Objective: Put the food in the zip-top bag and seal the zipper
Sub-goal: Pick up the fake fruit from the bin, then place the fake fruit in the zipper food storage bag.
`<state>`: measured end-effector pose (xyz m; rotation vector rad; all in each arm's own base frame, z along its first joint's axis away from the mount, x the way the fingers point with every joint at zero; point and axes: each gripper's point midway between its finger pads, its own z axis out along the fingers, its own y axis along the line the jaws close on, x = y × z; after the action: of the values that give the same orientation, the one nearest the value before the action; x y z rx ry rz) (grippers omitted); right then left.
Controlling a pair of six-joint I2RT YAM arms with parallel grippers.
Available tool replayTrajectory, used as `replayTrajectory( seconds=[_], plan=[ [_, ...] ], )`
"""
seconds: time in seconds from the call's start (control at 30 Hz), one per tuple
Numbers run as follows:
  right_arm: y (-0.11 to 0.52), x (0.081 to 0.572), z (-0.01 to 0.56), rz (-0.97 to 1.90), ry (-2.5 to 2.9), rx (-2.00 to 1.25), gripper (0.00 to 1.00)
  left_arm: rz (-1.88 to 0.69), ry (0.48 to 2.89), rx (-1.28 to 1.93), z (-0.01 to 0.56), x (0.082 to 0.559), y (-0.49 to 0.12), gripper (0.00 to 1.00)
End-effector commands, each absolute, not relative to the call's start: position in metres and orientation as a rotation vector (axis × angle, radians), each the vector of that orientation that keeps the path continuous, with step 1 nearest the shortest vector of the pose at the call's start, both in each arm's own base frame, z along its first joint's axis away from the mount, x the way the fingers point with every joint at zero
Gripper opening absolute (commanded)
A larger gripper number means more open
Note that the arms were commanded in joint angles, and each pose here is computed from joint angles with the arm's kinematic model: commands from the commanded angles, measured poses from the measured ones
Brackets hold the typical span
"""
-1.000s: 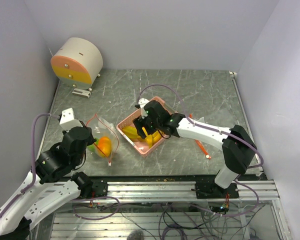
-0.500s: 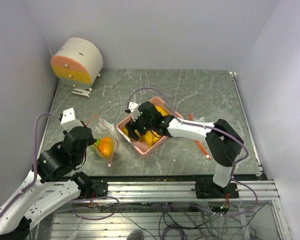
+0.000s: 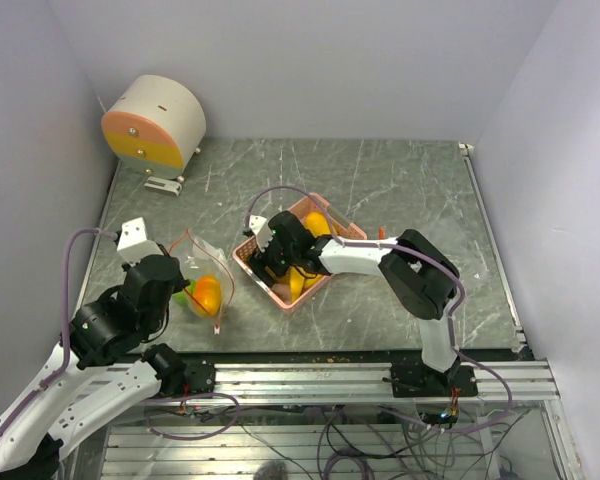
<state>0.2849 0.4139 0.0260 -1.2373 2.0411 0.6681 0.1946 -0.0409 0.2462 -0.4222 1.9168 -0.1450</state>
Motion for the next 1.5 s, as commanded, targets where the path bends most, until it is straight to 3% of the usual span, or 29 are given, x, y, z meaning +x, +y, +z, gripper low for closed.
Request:
replayTrajectory(
  seconds=[0.0, 0.07, 0.13, 0.27, 0.6, 1.0, 1.33, 1.47],
  plan=[
    [0.419, 0.288, 0.017, 0.674, 2.043, -1.254, 0.66, -0.143, 1.877, -0.456, 0.259, 0.195, -0.035, 0.07],
    [0.417, 0.289, 0.019, 0.662, 2.048, -1.234, 0.54, -0.139, 1.882, -0.457, 0.258, 0.195, -0.035, 0.07],
    [0.415, 0.29, 0.023, 0.652, 2.05, -1.213, 0.34, -0.143, 1.882, -0.455, 0.258, 0.195, -0.035, 0.07],
    [0.414, 0.296, 0.05, 0.636, 2.022, -1.165, 0.23, -0.148, 1.88, -0.456, 0.259, 0.195, -0.036, 0.07],
    [0.402, 0.298, 0.15, 0.689, 1.867, -1.007, 0.21, -0.164, 1.88, -0.457, 0.257, 0.198, -0.04, 0.07],
    [0.379, 0.224, 0.257, 0.977, 1.595, -1.076, 0.23, -0.181, 1.911, -0.424, 0.249, 0.228, -0.075, 0.07],
    [0.409, 0.171, 0.257, 1.232, 1.53, -1.181, 0.23, -0.219, 1.917, -0.41, 0.241, 0.245, -0.097, 0.07],
    [0.426, 0.178, 0.246, 1.246, 1.594, -1.115, 0.23, -0.235, 1.921, -0.405, 0.242, 0.244, -0.1, 0.07]
  ],
)
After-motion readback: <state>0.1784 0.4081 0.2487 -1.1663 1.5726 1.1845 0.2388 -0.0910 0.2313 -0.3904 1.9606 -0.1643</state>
